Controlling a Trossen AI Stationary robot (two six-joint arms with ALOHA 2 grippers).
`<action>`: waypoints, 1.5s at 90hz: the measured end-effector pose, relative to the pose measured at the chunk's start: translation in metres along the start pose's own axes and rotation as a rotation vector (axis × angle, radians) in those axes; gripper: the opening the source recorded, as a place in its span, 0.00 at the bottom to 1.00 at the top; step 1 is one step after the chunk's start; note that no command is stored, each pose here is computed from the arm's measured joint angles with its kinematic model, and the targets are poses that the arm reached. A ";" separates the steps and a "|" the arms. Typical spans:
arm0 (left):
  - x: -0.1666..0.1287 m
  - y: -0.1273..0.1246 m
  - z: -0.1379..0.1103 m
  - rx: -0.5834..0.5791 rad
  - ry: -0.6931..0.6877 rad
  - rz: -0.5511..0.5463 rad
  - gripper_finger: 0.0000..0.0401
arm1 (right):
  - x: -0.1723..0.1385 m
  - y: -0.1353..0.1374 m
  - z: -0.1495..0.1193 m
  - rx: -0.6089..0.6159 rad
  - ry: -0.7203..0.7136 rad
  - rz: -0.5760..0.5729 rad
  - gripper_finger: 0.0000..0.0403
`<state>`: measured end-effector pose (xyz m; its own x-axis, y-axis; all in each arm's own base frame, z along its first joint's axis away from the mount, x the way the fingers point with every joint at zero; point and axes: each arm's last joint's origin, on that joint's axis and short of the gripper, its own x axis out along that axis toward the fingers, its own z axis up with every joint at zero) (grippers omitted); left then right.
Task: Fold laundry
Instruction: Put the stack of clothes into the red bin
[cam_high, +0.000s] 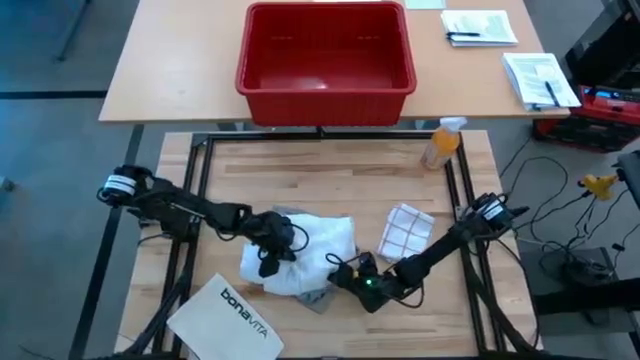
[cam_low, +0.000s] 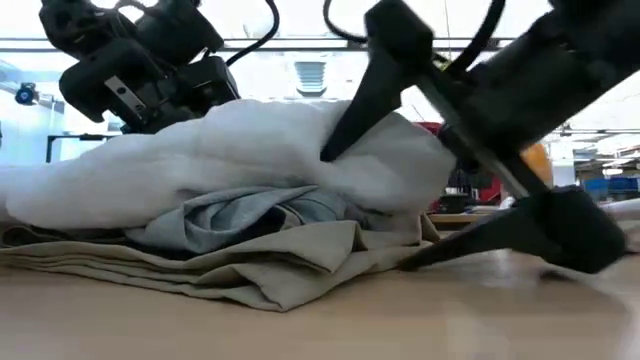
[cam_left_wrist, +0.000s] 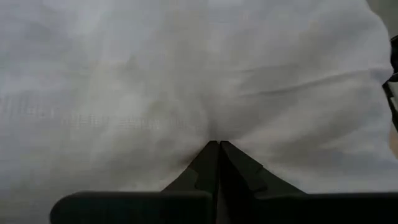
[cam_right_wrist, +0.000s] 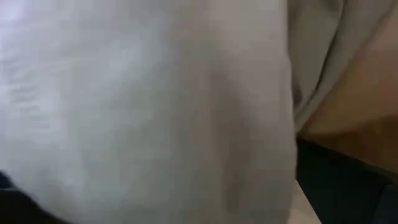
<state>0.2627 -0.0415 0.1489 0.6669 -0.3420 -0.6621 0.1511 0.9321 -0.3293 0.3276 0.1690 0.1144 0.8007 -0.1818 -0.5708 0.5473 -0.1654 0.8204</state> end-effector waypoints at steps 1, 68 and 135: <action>0.000 0.000 0.000 0.000 0.000 0.000 0.00 | 0.001 0.000 0.001 0.001 -0.002 -0.003 0.99; -0.003 0.000 0.002 -0.009 -0.003 -0.020 0.00 | 0.018 0.019 0.002 -0.155 -0.046 0.181 0.99; -0.063 -0.005 0.057 0.045 -0.148 0.078 0.00 | 0.020 0.015 -0.001 -0.165 -0.053 0.226 0.99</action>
<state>0.2617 -0.0173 0.2310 0.7777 -0.2502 -0.5767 0.1250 0.9606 -0.2482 0.3523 0.1636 0.1155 0.8955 -0.2468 -0.3704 0.3924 0.0448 0.9187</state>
